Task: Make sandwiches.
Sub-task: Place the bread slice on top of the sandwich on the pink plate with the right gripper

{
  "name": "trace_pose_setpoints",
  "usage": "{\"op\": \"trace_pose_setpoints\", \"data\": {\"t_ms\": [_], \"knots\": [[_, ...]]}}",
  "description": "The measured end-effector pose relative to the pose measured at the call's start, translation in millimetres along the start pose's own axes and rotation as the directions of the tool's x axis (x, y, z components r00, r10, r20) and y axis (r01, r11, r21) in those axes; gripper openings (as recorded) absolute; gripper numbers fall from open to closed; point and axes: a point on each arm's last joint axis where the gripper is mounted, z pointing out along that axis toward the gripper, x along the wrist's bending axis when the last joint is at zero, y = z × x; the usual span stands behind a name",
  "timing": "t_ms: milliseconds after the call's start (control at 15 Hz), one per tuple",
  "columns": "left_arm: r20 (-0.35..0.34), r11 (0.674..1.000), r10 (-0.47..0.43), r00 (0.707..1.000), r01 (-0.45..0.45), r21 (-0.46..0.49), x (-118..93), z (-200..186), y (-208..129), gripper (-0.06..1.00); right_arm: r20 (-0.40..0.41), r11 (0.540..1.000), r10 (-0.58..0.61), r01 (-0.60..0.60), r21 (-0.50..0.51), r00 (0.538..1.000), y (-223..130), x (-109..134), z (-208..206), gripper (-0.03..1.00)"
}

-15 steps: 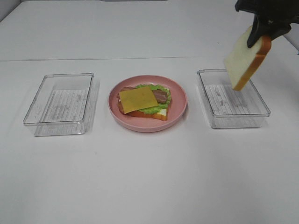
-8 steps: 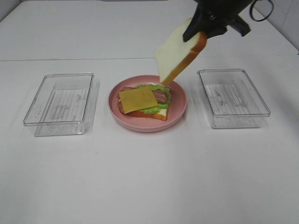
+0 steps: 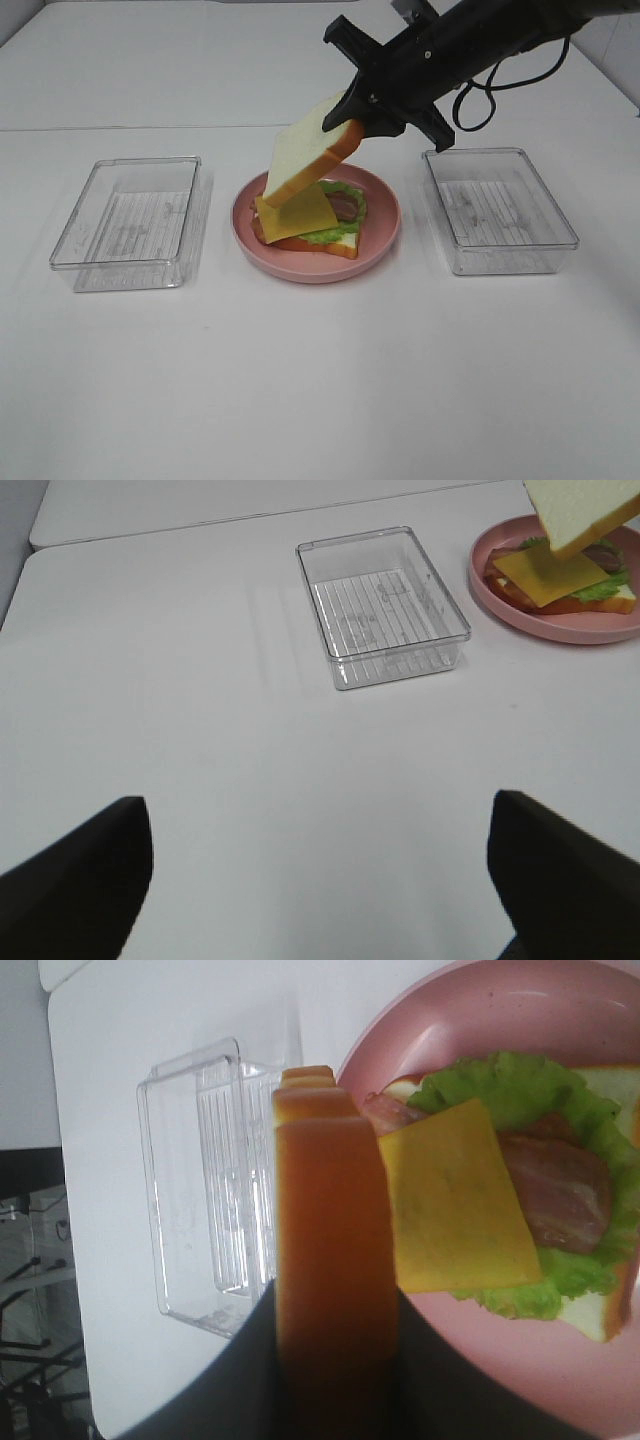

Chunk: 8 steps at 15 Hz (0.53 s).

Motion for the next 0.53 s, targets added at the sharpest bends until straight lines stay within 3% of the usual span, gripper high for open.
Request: {"op": "trace_pose_setpoints", "data": {"t_ms": [267,533], "knots": [[0.000,1.000,0.000,1.000,0.000,0.000,0,0,0,0.86,-0.103,0.995,0.101,-0.099,0.025,0.990,2,-14,29,0.19],[0.000,1.000,0.000,1.000,0.000,0.000,0,0,0,0.86,-0.090,0.989,0.141,-0.137,0.054,0.986,1,-31,48,0.19]]}}
